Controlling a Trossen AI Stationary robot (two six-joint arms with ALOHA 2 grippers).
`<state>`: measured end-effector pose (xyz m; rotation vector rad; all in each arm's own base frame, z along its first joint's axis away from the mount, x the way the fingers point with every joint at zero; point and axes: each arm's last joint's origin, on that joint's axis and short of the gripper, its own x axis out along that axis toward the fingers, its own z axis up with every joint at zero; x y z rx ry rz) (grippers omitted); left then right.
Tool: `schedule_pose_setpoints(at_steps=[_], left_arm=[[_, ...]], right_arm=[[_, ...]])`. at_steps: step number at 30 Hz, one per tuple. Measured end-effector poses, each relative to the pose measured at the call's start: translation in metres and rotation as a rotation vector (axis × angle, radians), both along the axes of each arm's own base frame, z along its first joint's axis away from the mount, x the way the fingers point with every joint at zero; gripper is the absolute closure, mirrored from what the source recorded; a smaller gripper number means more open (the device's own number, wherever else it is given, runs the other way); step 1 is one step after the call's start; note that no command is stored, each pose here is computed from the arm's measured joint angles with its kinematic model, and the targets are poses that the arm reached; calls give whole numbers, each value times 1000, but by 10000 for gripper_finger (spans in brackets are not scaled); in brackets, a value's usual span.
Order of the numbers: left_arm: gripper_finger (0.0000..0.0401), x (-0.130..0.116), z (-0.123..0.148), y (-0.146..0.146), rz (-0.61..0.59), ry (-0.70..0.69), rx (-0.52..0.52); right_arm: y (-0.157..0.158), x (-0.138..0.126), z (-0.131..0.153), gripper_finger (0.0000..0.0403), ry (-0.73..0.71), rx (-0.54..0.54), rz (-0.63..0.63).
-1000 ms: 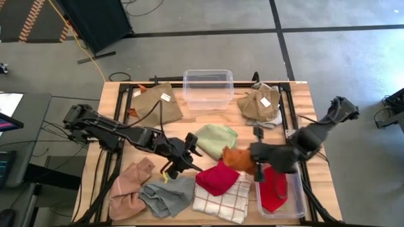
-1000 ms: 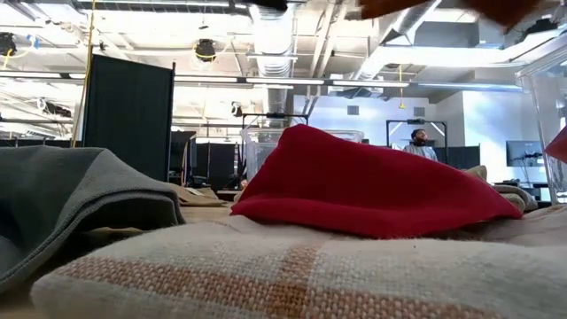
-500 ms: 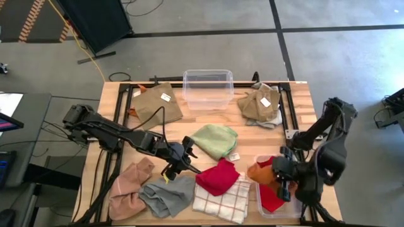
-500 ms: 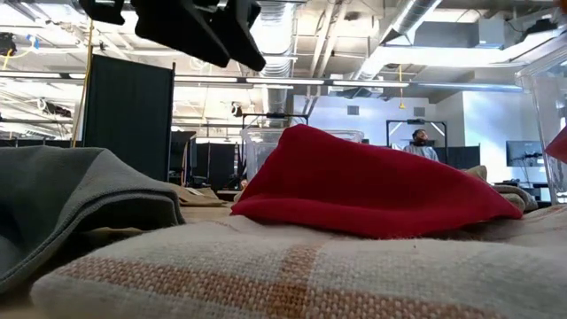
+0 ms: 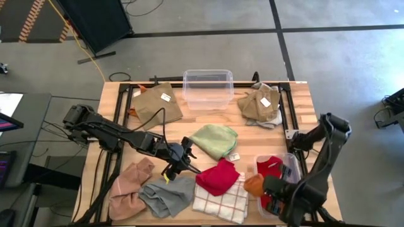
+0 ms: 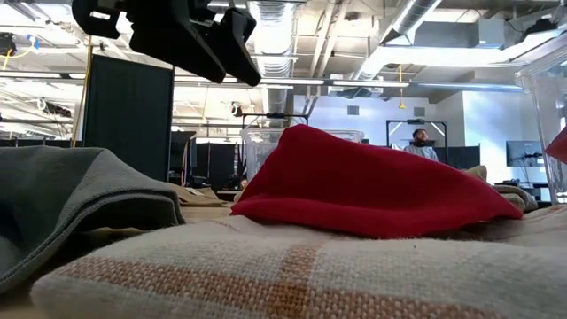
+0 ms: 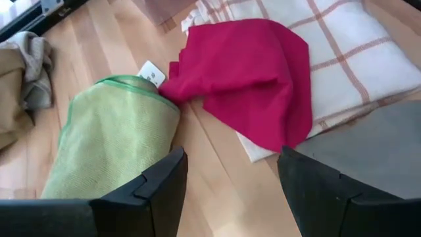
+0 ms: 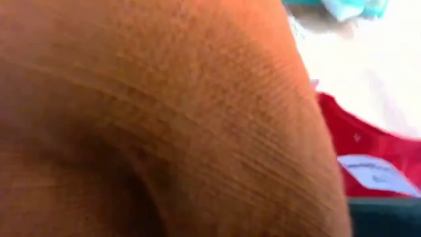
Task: Sort towels by color in basket
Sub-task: Put the orange towel into the bottom transparent bin
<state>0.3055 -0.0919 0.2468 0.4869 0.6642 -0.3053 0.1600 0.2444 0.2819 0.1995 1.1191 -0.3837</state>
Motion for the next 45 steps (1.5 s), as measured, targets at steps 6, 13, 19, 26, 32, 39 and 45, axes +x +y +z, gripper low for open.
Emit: schedule_pose_setpoints(at_steps=[6, 13, 19, 26, 32, 39, 45], left_arm=[[177, 0, 0, -1, -7, 5, -16], [177, 0, 0, -2, -20, 6, -23], [177, 1, 2, -2, -23, -18, -27], [177, 1, 2, -2, -23, -20, -26], [177, 0, 1, -2, -22, -6, -24], [177, 1, 2, -2, -22, -15, -27], [177, 1, 2, -2, -21, -15, -28]], right_arm=[[11, -9, -15, 378, 39, -33, -73], [13, -20, -23, 378, 143, -72, -144], [6, -9, -38, 378, 182, -77, -128], [-4, 5, -79, 378, 252, -5, -65], [-10, 5, -91, 378, 250, -5, -64], [-9, 5, -100, 376, 242, 34, -53], [-12, 3, -92, 369, 221, 82, -78]])
